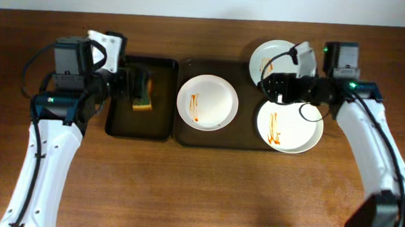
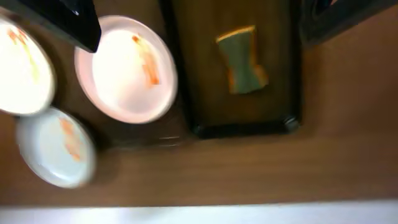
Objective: Clean dirty plates on tray and stack at the side
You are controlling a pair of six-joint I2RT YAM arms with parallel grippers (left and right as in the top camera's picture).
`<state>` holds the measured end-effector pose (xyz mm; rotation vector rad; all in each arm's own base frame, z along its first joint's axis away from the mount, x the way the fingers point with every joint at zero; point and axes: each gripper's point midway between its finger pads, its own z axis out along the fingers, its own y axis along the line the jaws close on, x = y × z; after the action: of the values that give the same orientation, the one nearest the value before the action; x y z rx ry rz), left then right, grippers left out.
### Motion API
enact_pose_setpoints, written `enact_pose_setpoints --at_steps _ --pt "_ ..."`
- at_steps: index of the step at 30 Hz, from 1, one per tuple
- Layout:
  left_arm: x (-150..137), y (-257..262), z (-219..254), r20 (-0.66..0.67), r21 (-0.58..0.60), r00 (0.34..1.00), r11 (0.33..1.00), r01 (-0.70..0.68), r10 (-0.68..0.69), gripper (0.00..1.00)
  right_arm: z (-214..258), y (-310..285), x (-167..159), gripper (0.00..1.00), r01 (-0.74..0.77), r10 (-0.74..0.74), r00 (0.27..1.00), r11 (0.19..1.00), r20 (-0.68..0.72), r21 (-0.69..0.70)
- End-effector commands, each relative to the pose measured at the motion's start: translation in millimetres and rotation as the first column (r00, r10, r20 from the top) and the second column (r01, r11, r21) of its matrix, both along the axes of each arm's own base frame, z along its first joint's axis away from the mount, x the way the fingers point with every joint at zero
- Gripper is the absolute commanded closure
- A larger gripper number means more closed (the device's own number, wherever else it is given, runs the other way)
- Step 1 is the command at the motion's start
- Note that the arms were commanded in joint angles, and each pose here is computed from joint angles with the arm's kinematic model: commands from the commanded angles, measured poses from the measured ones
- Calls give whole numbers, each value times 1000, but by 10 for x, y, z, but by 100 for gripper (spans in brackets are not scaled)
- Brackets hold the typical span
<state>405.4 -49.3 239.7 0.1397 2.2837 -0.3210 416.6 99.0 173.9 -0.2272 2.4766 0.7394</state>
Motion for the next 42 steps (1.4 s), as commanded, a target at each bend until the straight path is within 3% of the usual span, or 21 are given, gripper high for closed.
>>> enact_pose_setpoints --at_steps 1,5,11,17,21,24,29,32,38,39,42 --pt "148 358 -259 -108 -27 917 921 -389 384 0 -270 53 69 16 85 -90 991 995 -95 -50" --pt "270 281 -771 -214 19 902 925 -379 374 0 -521 164 138 22 183 -207 975 951 -77 -249" --pt "411 236 -923 -229 41 910 937 -346 346 1 -777 631 229 26 185 -206 977 945 -54 -269" --pt "583 245 -1312 -414 159 840 936 -313 351 4 -825 477 295 25 250 -274 961 920 -40 -302" --pt "625 -76 -1832 -475 208 852 969 -137 222 23 -824 451 312 25 260 -283 959 914 -29 -312" --pt "656 -96 -2051 -485 240 843 962 -129 234 57 -835 431 310 25 265 -289 957 909 -26 -321" --pt "613 -8 -2407 -524 295 803 945 -139 282 64 -929 395 283 25 272 -296 955 903 -24 -334" --pt "646 23 -2357 -510 304 799 936 -178 318 62 -920 401 299 25 274 -296 955 904 -17 -329" --pt "816 -51 -1724 -496 296 805 935 -195 325 44 -910 406 315 25 279 -299 954 904 -11 -323" --pt "804 -35 -1714 -501 296 798 933 -205 335 40 -910 409 315 25 279 -298 954 904 -11 -323" --pt "686 48 -1912 -532 328 757 917 -227 378 40 -909 412 315 25 279 -298 955 905 -11 -322"
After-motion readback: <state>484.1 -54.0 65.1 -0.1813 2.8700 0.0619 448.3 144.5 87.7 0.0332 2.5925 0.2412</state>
